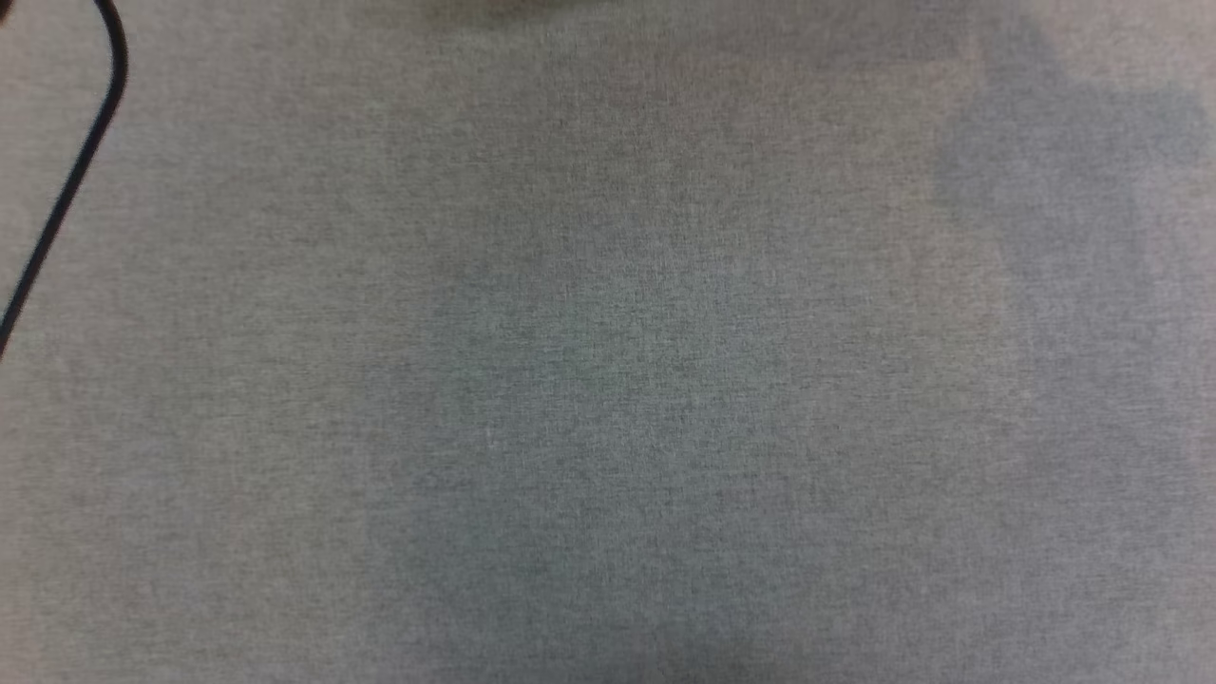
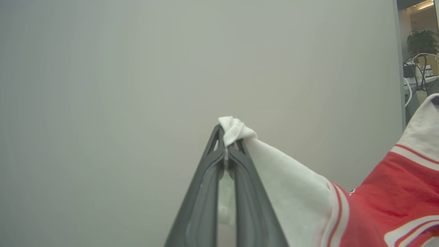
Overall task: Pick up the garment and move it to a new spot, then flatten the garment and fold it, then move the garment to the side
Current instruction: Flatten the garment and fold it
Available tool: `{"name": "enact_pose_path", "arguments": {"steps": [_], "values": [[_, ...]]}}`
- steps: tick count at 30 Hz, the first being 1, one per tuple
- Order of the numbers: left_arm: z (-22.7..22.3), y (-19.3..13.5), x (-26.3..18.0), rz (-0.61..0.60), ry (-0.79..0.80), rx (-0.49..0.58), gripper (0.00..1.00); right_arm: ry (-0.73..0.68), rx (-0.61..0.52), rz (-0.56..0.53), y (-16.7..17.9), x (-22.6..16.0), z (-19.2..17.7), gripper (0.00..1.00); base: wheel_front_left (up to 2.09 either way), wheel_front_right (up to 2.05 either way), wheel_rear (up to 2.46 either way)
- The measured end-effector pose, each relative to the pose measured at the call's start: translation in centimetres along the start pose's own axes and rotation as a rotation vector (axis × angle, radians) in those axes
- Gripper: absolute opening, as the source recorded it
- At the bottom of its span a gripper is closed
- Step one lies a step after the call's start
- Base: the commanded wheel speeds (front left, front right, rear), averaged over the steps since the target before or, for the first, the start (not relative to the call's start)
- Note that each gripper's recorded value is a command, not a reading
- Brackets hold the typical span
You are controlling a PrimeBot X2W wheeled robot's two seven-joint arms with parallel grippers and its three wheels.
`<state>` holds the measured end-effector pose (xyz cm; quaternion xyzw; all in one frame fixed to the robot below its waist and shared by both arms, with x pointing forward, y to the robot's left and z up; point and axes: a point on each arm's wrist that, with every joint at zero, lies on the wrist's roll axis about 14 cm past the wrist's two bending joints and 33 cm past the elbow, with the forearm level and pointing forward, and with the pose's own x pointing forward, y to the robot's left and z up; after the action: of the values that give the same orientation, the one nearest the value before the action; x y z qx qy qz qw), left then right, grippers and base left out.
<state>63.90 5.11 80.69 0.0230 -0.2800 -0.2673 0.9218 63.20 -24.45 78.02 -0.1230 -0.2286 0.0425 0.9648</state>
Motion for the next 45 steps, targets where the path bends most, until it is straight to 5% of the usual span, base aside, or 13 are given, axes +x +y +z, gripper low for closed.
{"name": "enact_pose_path", "arguments": {"steps": [10,20,32,45], "values": [[-5.2,2.4,2.5,0.046,-0.006,-0.026,0.00,-0.026,-0.028,-0.033,-0.4,4.2,-3.2,0.00,0.00,0.00,0.00],[-11.9,2.7,0.5,0.060,0.085,-0.075,0.00,0.096,-0.015,0.048,3.3,2.7,-10.8,0.00,0.00,0.00,0.00],[-17.4,0.8,-8.3,0.086,0.274,-0.142,0.00,0.288,0.051,0.192,9.3,-5.5,-16.8,0.00,0.00,0.00,0.00],[-18.0,-2.2,-23.9,0.208,0.511,-0.226,0.00,0.465,0.167,0.210,10.1,-18.9,-17.7,0.00,0.00,0.00,0.00]]}}
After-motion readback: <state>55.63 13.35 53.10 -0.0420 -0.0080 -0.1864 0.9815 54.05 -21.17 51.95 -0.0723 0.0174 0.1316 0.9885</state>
